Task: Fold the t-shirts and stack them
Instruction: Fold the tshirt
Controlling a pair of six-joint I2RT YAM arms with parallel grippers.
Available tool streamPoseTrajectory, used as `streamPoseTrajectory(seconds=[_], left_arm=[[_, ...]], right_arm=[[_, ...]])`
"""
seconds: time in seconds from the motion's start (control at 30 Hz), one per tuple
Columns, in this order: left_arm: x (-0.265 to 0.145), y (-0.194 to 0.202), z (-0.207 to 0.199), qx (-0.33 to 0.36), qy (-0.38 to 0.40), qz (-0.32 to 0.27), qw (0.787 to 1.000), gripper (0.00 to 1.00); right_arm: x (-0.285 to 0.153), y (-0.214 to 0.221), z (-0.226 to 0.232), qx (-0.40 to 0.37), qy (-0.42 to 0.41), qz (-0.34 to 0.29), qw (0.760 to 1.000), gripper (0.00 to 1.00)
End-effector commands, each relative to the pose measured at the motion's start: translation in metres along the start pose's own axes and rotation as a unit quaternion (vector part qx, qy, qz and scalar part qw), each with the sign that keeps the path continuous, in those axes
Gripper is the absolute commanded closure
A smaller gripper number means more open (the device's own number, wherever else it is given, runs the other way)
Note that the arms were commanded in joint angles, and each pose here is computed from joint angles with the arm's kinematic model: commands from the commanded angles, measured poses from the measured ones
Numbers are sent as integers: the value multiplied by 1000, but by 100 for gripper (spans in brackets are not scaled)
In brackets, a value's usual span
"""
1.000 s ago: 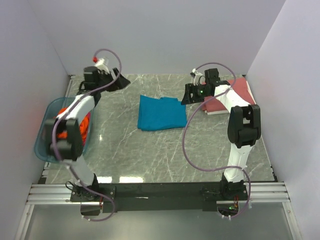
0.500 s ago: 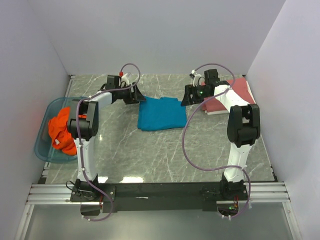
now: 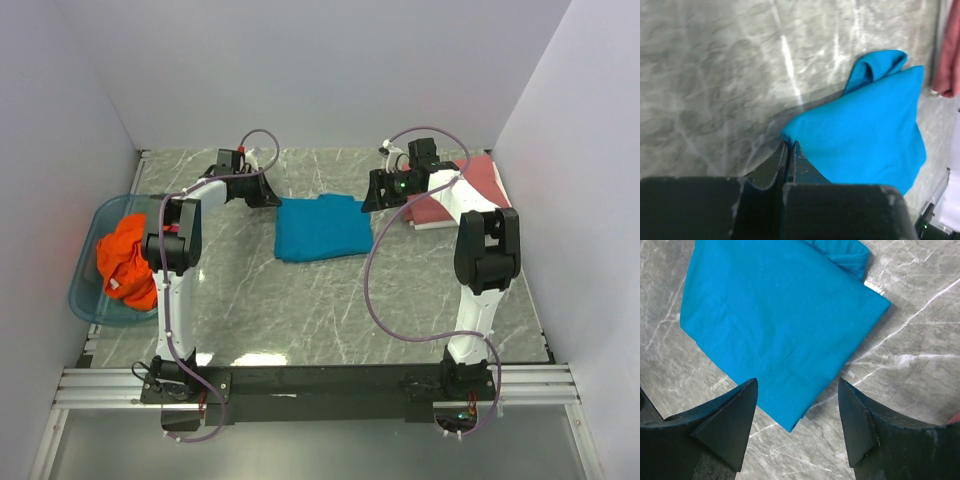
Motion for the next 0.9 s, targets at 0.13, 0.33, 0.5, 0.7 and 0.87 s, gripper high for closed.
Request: streamPoseTrajectory(seconds=[0.13,0.33,0.5,0.7,0.87], left_arm=[[-4,-9,10,1,-78,-19,997,100],[9,5,20,2,-112,4,994,100],[10,11,27,5,-130,4,992,100],[10,12,22,7,-107,-2,994,100],[6,9,17,10,-94,-8,996,100]], right_arm=[[-3,-6,1,-13,6,-14,1000,29],[9,2,-10,2,11,6,1000,29],[15,-2,-11,8,1,5,1000,29],[40,-39,-22,34,1,5,999,28],[65,-50,-31,64,39,-6,997,28]])
Point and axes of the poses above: each gripper's point midway between its finger pads, its own x axis out along the fingers, its own z axis along the line the jaws close on, y = z × x, the point moved 8 cm from there along -x, back along the fingers, and after that the axes turned 10 degrees about x, right-handed, at the moved point
